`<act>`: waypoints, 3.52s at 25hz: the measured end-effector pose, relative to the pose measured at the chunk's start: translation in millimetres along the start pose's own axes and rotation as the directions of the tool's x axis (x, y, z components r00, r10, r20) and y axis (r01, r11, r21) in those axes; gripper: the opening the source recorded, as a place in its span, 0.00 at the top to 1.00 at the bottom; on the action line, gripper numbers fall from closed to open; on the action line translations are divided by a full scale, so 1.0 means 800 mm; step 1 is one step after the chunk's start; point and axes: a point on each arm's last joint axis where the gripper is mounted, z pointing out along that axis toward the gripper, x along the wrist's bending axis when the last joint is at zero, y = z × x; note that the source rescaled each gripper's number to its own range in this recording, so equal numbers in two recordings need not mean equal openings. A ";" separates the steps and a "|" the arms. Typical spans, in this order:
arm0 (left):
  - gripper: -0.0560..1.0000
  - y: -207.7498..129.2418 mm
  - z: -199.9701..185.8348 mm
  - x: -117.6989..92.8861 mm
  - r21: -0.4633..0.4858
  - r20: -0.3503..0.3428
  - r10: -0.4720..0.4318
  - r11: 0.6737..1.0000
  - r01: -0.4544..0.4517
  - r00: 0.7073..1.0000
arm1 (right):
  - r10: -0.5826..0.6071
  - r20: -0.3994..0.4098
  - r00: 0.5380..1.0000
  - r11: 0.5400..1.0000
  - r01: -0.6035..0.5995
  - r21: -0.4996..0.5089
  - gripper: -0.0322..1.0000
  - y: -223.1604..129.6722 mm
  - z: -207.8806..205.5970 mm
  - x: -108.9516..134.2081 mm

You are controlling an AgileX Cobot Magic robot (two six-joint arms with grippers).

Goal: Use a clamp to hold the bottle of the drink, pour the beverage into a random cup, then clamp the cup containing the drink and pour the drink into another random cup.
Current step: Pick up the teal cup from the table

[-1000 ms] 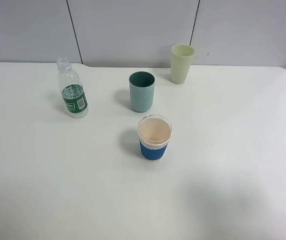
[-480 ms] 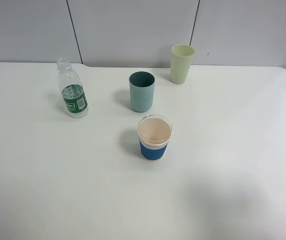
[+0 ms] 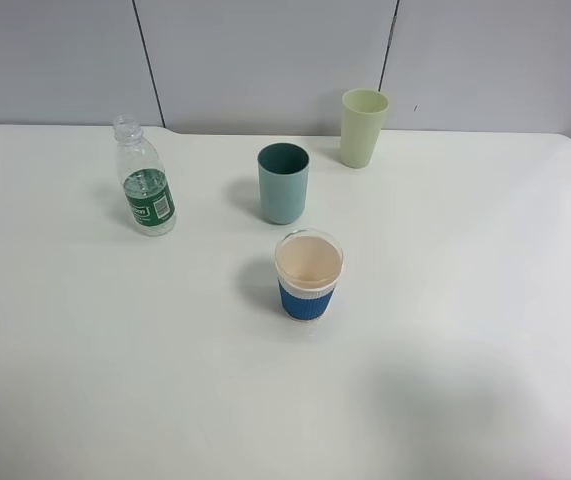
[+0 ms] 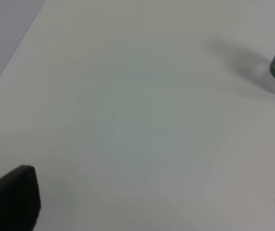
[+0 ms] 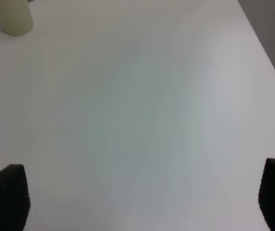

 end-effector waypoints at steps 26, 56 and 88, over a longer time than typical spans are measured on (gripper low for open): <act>0.00 0.000 0.000 0.000 0.000 0.000 0.000 1.000 0.000 1.000 | -0.076 0.062 0.995 0.989 0.067 0.132 0.00 0.100 0.070 -0.009; 0.00 0.000 0.000 0.000 0.000 0.000 0.000 1.000 0.000 1.000 | -0.282 -0.105 0.954 0.932 0.298 0.207 0.00 0.089 0.349 0.020; 0.00 0.000 0.000 0.000 0.000 0.000 0.000 1.000 0.000 1.000 | -0.535 -0.542 0.648 0.841 0.467 -0.272 0.11 0.012 0.433 0.136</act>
